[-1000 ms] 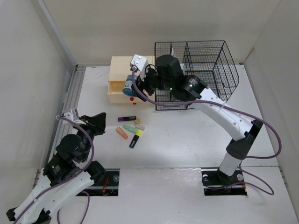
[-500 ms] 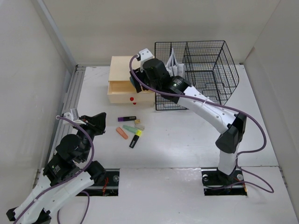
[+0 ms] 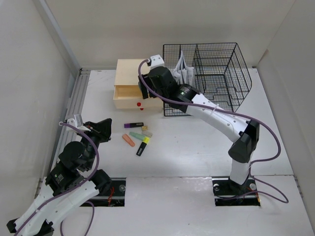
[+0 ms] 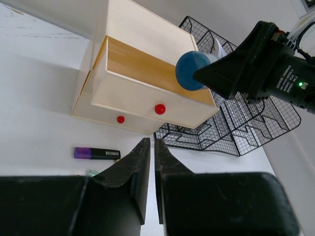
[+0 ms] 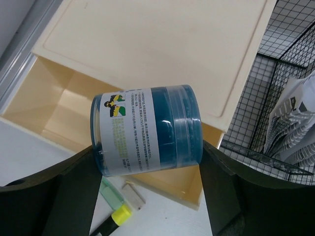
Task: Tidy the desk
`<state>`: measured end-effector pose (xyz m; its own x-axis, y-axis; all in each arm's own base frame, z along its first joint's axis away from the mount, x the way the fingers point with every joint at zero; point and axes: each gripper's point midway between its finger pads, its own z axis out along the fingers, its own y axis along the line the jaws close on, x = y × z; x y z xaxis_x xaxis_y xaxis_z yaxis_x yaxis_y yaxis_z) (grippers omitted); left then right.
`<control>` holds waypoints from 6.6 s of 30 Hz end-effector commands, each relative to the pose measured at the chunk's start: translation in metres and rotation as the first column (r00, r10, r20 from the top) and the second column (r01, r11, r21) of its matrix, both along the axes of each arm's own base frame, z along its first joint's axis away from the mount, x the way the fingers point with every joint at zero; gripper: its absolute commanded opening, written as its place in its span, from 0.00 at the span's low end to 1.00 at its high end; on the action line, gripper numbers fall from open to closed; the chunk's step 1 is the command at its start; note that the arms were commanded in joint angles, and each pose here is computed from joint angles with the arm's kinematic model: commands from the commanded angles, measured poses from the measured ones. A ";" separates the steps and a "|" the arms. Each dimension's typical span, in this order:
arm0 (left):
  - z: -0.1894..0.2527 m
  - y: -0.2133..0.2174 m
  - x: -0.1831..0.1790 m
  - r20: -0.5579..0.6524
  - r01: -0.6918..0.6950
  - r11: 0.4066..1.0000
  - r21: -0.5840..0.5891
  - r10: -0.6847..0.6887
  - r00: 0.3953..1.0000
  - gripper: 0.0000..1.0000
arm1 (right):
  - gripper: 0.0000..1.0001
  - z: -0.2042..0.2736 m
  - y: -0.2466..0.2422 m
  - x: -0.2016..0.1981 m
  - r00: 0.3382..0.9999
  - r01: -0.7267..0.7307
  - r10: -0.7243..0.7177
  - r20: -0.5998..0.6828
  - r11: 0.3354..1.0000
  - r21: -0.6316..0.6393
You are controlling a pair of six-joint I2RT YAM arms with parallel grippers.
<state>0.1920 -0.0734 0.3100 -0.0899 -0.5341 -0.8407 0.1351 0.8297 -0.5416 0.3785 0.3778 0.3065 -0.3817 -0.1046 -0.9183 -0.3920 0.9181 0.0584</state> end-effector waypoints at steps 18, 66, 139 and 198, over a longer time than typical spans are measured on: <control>0.008 -0.001 0.001 0.033 0.004 1.000 -0.015 -0.004 0.999 0.07 | 0.76 0.031 0.002 -0.021 0.994 -0.050 0.046 0.095 0.998 0.037; 0.005 -0.002 0.002 0.026 0.004 1.000 -0.009 -0.004 1.000 0.07 | 0.00 -0.033 0.006 0.022 0.881 -0.336 0.443 0.167 0.834 -0.439; -0.140 -0.019 0.236 -0.274 -0.019 0.983 -0.180 -0.032 0.961 0.40 | 0.26 0.099 -0.156 -0.063 0.713 -0.640 0.585 0.387 0.768 0.019; 0.025 -0.019 0.038 0.058 0.115 0.993 0.038 -0.117 0.991 0.13 | 0.27 -0.144 0.004 -0.097 0.462 -0.822 0.877 -0.136 0.365 -0.436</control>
